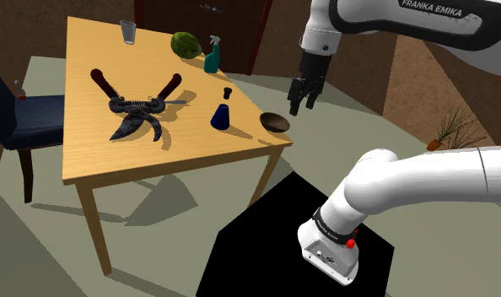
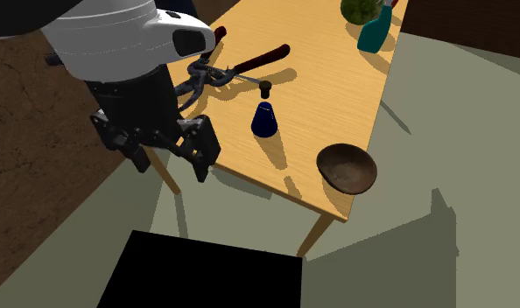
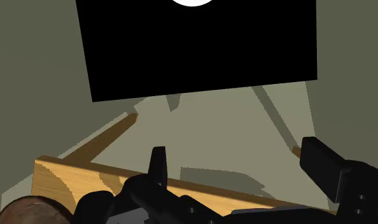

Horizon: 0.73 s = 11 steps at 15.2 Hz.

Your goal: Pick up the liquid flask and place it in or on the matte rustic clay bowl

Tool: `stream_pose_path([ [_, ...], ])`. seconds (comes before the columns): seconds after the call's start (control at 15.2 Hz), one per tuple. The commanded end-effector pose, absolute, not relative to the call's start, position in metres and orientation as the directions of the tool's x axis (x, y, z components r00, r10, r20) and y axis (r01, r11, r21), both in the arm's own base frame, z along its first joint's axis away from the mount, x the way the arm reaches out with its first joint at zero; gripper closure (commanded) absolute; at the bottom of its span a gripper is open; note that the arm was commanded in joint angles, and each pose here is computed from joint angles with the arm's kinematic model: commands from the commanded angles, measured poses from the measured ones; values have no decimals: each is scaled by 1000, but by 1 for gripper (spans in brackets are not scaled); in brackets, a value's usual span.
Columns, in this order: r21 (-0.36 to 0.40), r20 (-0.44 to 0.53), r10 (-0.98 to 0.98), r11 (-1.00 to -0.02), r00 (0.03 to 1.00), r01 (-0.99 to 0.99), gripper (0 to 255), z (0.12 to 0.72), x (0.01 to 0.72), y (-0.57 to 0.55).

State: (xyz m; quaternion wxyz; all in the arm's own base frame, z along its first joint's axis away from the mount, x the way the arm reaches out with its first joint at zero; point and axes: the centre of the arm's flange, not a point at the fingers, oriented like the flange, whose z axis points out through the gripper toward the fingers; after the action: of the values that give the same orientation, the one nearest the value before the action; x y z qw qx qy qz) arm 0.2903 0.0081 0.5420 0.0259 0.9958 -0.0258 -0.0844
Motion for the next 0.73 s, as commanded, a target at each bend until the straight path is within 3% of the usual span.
stream_pose_path([
  [0.0,56,-167,-56,-997,984,-47,0,542,290,8],
  [0.66,38,-110,-52,-998,993,-48,0,507,405,-24],
])
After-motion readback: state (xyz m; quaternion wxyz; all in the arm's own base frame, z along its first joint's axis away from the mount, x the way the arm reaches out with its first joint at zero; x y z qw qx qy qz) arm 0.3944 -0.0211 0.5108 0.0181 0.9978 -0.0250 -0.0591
